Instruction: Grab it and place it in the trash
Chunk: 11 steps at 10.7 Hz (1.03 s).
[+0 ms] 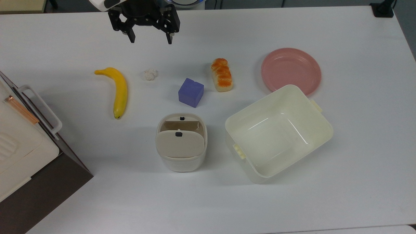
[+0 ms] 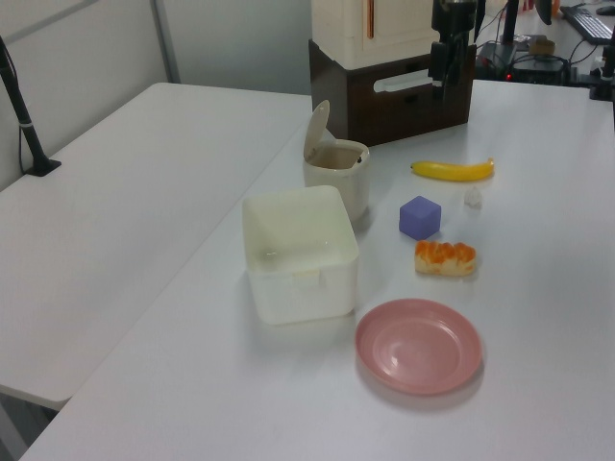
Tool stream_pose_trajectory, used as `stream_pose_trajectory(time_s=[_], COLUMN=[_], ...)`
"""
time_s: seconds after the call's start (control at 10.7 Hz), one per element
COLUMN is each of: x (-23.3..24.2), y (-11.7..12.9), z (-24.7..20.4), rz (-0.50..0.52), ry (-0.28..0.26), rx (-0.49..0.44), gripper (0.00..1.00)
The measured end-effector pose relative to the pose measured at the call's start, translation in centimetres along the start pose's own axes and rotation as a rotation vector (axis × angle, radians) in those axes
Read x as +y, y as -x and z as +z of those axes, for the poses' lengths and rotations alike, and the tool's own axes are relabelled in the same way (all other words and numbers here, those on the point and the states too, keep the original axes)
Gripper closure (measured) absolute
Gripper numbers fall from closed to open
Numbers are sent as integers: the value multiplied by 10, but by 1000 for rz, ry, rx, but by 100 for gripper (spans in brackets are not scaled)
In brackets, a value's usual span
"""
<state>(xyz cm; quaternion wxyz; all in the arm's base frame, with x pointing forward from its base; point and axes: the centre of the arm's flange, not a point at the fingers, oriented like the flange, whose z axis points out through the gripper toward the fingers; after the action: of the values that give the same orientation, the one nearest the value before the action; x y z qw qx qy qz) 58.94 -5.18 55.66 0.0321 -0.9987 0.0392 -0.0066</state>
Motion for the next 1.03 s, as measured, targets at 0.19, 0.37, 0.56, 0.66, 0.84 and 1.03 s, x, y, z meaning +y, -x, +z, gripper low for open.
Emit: stream_pose_trajectory(time_s=[0.19, 0.37, 0.56, 0.66, 0.84, 1.03], x=[0, 1, 2, 2, 2, 2], y=[1, 2, 2, 2, 2, 2], z=[1, 2, 1, 1, 1, 1], rz=[0, 2, 4, 4, 4, 4], ry=[0, -1, -1, -1, -1, -1], rx=[-11, -19, -18, -18, -18, -18], gripper=[0, 0, 0, 0, 0, 0])
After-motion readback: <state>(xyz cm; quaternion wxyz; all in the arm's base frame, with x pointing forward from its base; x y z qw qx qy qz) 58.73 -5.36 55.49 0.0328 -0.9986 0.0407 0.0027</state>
